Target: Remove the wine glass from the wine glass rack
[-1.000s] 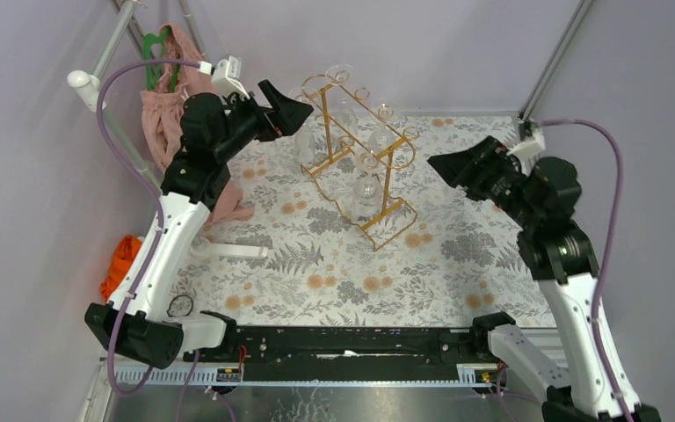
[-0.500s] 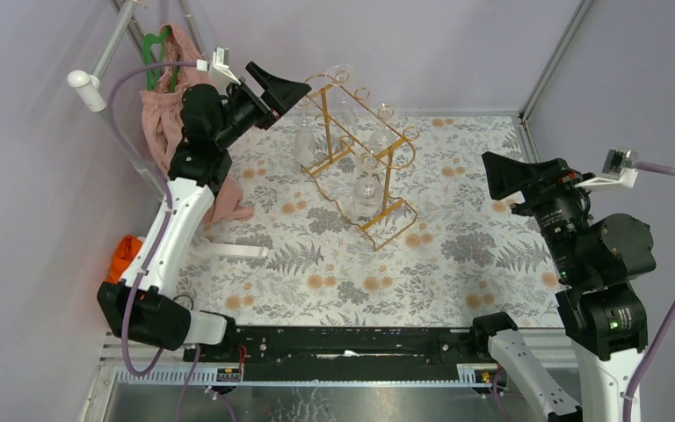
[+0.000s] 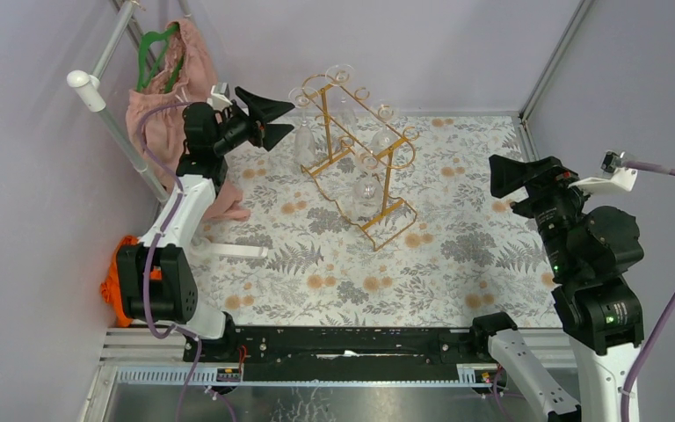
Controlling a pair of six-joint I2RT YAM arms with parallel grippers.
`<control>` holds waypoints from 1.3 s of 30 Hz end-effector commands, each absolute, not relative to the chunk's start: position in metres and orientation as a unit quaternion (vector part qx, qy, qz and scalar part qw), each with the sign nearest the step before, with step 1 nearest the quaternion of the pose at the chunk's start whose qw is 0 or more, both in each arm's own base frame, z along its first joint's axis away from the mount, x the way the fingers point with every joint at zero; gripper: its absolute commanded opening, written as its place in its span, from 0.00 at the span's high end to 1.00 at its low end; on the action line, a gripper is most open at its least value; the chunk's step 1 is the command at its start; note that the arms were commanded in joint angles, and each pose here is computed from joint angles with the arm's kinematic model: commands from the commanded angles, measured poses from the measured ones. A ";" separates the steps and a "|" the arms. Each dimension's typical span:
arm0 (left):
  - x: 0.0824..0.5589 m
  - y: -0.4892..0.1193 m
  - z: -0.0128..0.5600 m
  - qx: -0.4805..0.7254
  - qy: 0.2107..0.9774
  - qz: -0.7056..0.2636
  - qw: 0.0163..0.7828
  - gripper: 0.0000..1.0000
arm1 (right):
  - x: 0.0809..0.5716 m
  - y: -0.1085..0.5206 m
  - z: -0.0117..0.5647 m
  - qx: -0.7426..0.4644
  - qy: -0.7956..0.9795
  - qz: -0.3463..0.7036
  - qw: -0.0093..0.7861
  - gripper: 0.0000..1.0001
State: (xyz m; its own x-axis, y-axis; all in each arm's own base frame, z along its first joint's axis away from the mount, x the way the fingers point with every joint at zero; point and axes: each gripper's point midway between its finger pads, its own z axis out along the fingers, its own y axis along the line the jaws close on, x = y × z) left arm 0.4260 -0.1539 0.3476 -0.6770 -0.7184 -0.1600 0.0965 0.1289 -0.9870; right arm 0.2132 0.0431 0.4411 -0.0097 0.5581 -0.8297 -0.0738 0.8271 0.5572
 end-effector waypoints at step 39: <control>0.461 -0.155 0.376 -0.204 0.678 -0.615 0.348 0.63 | 0.240 0.031 0.409 0.199 0.692 0.177 0.671 0.46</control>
